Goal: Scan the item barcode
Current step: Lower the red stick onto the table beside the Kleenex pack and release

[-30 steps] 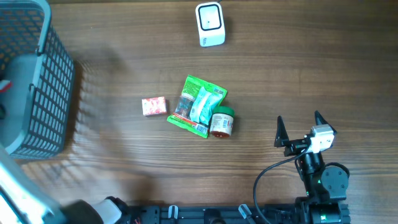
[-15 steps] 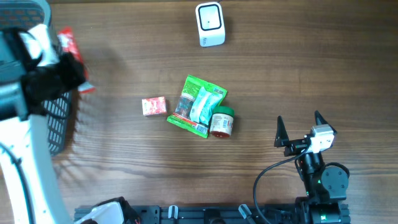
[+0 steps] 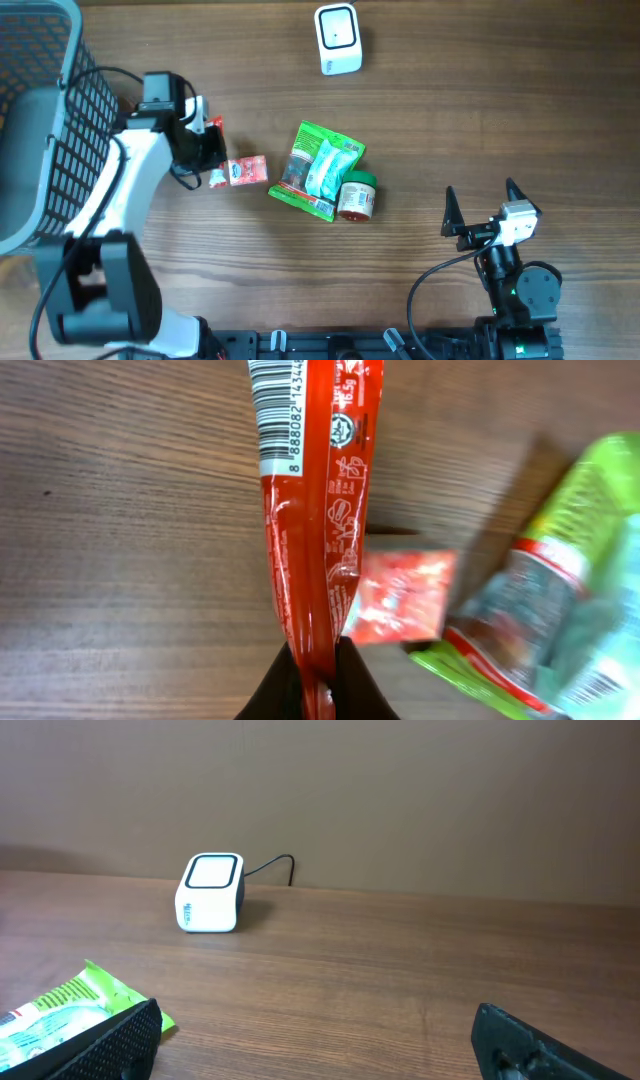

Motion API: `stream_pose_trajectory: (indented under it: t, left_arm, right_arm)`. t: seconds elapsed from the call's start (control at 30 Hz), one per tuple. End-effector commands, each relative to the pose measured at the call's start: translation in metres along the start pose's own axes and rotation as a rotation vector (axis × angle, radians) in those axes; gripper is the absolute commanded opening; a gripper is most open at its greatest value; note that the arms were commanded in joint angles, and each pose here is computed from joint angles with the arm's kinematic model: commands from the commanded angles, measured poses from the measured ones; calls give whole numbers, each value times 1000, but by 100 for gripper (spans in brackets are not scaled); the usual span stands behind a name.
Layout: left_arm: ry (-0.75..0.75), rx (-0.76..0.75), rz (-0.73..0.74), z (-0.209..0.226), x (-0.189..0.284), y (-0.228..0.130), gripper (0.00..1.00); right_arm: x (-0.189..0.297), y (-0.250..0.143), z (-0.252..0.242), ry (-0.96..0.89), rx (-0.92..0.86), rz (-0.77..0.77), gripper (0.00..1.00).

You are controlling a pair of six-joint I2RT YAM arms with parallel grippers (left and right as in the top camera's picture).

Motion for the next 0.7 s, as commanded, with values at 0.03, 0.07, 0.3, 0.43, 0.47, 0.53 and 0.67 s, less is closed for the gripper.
stream_pose_trajectory:
  t: [0.03,0.07,0.3,0.43,0.47,0.53,0.67]
  left_arm:
    - [102,17,77,6,-26,-6,6]
    - [104,34,97,6,-31,-8,6]
    - [178,80,163,17,-56,-22,9]
    - [160,79,147,16,-59,-21,58]
    - [158,75,136,16,-58,-18,63]
    - [153,68,112,13,-52,-11,66]
    - [109,63,37,4,-30,10,65]
  right_arm:
    - [0,1,0,8,12,-6,100]
    - [0,1,0,8,12,-6,100]
    - [0,1,0,8,12,-6,100]
    - [0,1,0,8,12,-6,100]
    - [0,1,0,8,12,-6,100]
    - [0,1,0,8,12,-6,100]
    - [0,1,0,8,12,-6,100]
Point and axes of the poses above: each gripper's point midway between its finger pads, its own x axis back along the fingers, its own z axis along the line the jaws close on, y = z × x, the point moved 9 cm from there along x, back along the fingers, and after that the axes turned 5 degrees about -x, right-handed, at the moved point
